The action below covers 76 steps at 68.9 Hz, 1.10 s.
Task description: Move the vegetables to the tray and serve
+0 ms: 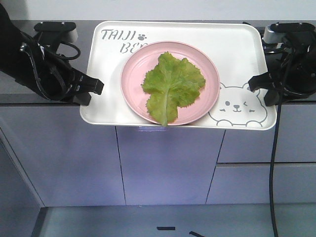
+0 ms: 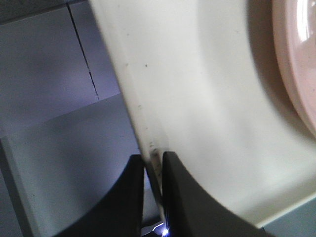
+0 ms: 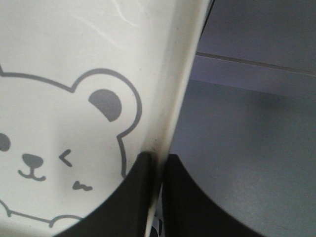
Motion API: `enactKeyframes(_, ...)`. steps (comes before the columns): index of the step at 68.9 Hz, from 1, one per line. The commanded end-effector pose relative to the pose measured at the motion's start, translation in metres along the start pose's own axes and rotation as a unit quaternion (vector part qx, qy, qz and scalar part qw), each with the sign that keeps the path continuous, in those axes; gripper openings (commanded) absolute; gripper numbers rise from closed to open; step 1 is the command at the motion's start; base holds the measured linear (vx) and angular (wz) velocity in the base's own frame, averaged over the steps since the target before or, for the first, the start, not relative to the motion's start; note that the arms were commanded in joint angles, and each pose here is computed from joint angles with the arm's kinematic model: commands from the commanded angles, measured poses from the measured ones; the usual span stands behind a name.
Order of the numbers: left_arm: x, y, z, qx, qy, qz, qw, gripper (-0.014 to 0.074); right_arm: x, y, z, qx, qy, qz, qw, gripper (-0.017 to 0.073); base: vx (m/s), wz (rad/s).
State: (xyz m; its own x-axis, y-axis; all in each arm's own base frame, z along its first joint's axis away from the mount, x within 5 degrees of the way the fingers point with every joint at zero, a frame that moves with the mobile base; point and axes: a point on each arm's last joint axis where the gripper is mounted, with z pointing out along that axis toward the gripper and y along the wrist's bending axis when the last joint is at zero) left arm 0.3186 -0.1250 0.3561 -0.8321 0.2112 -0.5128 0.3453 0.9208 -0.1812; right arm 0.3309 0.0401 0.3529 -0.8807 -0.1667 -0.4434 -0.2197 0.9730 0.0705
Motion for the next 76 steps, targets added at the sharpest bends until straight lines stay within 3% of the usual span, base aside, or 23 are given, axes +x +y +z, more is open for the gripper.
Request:
enactKeyframes(1, -0.0137, -0.0302, -0.0273, 0.093, -0.093, -0.015, 0.991, -0.0006, -0.0096, 0.0262, -0.0247, -0.087, -0.076, 0.004, 0.993, -0.0008, 0.07, -0.06)
enactKeyframes(76, -0.0137, -0.0302, -0.0273, 0.093, -0.093, -0.015, 0.991, -0.0006, -0.0096, 0.0262, -0.0247, -0.087, -0.076, 0.004, 0.993, -0.0008, 0.10, 0.01)
